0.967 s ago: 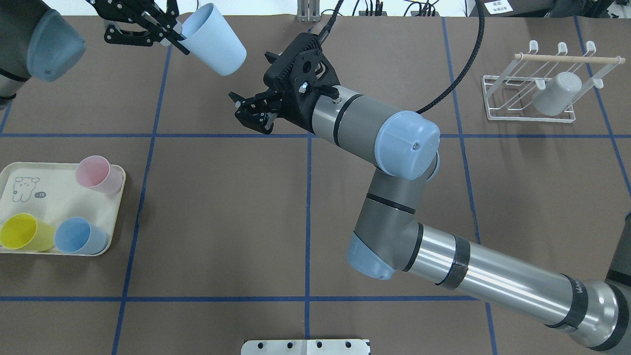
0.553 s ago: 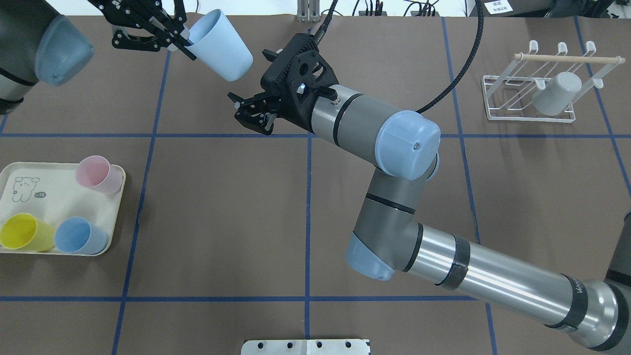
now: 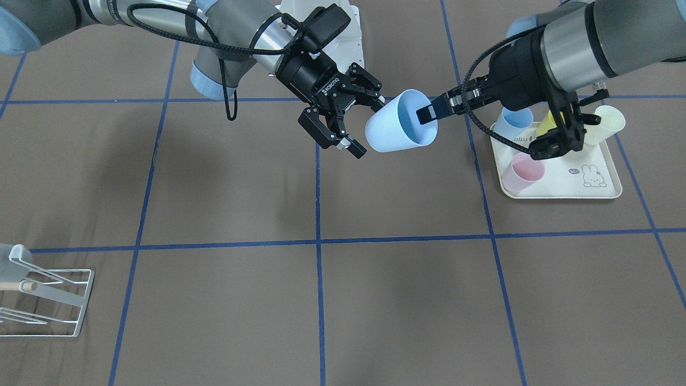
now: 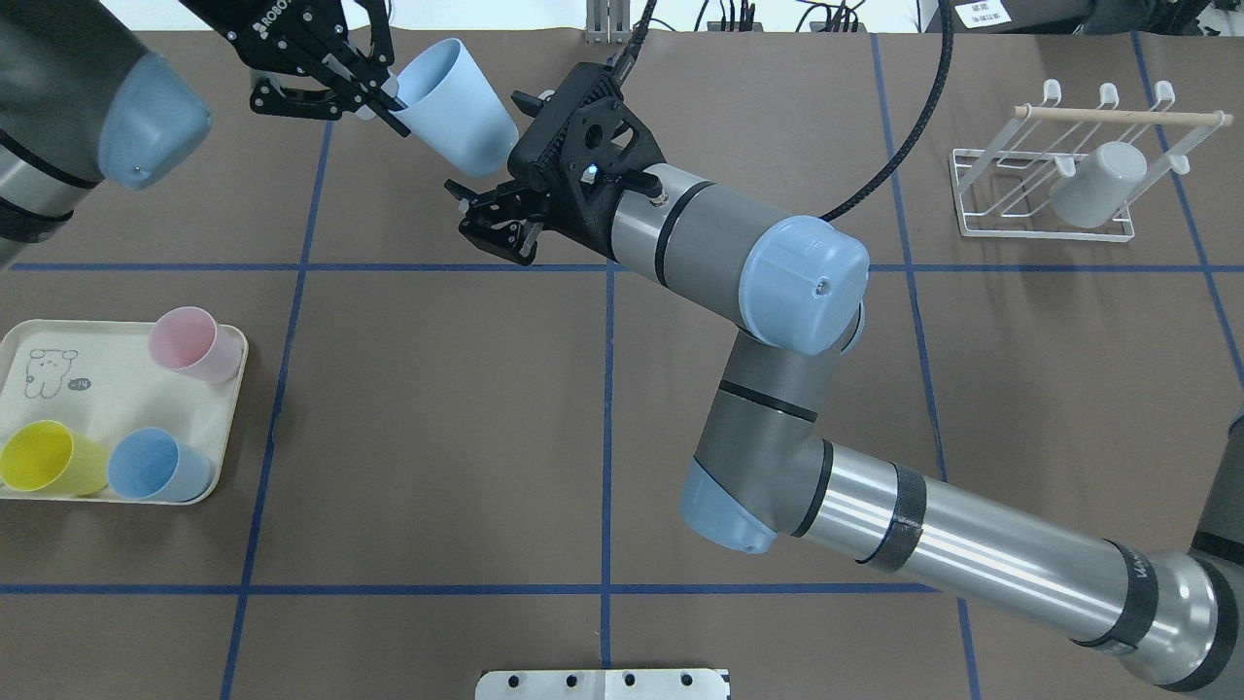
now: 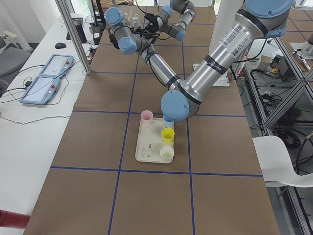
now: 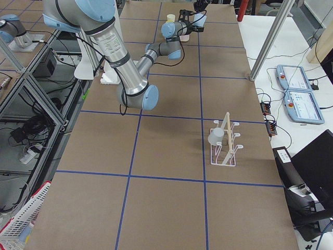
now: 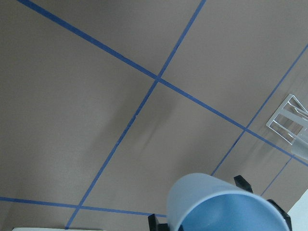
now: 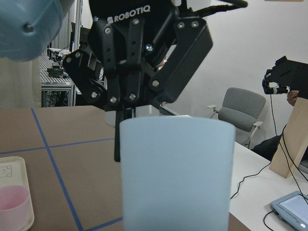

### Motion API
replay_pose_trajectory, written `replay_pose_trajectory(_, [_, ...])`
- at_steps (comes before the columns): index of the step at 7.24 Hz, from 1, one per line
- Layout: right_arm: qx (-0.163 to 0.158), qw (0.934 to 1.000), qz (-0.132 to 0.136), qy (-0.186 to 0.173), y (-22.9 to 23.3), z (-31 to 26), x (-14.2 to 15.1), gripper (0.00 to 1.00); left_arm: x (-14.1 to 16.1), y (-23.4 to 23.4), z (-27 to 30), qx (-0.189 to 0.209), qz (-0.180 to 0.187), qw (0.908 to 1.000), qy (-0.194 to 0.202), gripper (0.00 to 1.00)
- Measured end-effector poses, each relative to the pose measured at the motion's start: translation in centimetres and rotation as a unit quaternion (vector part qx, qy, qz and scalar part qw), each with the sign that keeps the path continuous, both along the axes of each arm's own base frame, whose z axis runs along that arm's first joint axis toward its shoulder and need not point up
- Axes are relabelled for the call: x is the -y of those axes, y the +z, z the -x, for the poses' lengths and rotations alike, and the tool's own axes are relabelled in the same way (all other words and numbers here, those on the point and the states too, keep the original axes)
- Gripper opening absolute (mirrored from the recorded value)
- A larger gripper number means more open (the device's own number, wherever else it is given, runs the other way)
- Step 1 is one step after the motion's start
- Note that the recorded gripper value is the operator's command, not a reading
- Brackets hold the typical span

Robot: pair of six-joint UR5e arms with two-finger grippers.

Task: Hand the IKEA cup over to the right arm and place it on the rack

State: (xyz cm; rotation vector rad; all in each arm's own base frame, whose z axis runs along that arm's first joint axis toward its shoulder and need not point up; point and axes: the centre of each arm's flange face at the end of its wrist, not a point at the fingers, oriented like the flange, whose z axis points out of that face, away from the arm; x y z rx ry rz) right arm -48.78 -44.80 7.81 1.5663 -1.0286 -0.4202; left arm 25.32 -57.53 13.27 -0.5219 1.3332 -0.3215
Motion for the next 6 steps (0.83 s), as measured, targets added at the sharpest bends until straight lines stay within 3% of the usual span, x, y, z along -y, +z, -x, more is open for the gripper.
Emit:
replay_pose_trajectory(3, [-0.002, 1.0000, -0.003, 0.009, -0.09, -0.17, 0.07, 0.82, -0.19, -0.30, -0.42, -0.001, -0.003, 1.0000, 0.003, 0.00])
replay_pose_trajectory(6, [-0.004, 0.9999, -0.002, 0.011, 0.01, -0.17, 0.12, 0.82, -0.33, -0.56, -0.66, -0.002, -0.004, 1.0000, 0.005, 0.00])
